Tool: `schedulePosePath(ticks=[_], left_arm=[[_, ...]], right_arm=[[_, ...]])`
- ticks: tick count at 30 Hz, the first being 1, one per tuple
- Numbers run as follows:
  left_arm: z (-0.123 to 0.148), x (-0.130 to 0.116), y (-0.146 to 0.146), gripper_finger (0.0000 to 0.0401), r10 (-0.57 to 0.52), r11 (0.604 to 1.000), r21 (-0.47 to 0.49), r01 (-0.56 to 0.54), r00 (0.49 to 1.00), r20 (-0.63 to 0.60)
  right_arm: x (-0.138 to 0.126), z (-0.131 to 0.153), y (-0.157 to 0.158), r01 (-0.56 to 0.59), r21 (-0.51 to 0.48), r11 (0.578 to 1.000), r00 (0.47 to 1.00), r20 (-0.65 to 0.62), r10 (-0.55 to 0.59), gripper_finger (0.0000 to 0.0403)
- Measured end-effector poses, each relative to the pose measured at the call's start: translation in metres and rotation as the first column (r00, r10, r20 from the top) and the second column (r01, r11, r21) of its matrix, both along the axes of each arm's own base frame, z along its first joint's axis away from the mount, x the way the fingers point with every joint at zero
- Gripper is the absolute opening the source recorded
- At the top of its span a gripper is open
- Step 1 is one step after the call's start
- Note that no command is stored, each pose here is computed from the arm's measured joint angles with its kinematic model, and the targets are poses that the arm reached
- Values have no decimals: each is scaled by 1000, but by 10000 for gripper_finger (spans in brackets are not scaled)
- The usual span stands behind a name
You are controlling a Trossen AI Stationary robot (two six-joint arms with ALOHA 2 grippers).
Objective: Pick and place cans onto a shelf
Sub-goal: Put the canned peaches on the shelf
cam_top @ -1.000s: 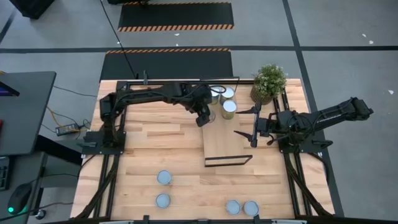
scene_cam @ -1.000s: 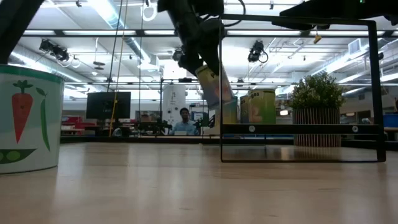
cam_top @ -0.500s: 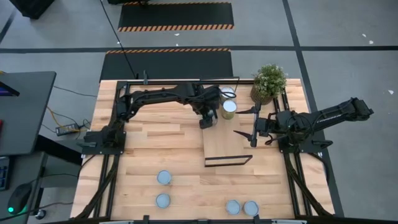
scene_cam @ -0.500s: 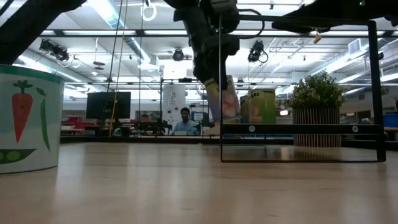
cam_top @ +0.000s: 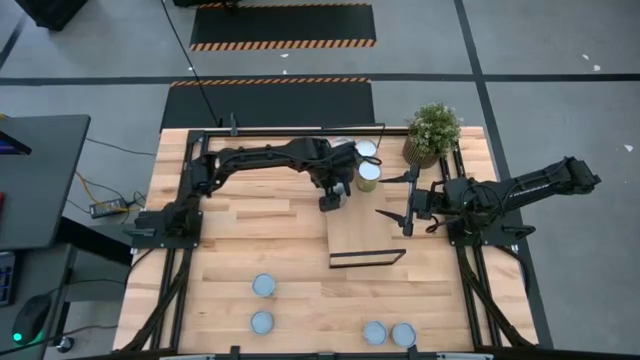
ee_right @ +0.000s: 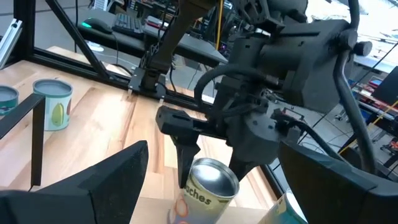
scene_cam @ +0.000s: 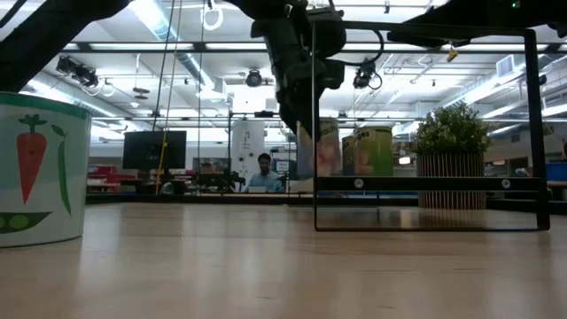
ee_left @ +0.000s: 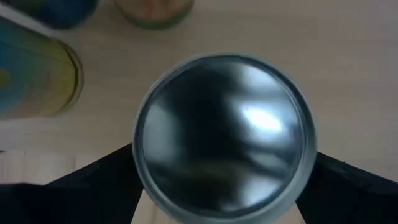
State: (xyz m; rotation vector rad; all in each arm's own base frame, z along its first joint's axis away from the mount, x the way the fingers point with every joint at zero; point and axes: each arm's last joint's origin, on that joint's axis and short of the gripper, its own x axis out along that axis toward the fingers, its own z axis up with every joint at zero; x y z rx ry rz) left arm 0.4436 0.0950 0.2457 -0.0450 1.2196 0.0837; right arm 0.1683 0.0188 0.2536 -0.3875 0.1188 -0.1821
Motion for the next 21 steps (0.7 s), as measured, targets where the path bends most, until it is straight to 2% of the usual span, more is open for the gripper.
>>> schedulePosePath(ticks=[5, 13, 21], left_arm=[[-5, 3, -1, 354, -24, 1000, 11, 24, 1000, -8], [-5, 4, -11, 355, -80, 993, 85, 82, 996, -33], [-4, 6, -28, 355, -178, 952, 238, 194, 980, -90]], right_arm=[[0, 0, 0, 0, 0, 1000, 1000, -2, 0, 368], [0, 0, 0, 0, 0, 1000, 1000, -3, 0, 368], [0, 0, 0, -1, 1, 1000, 1000, -2, 1, 368]])
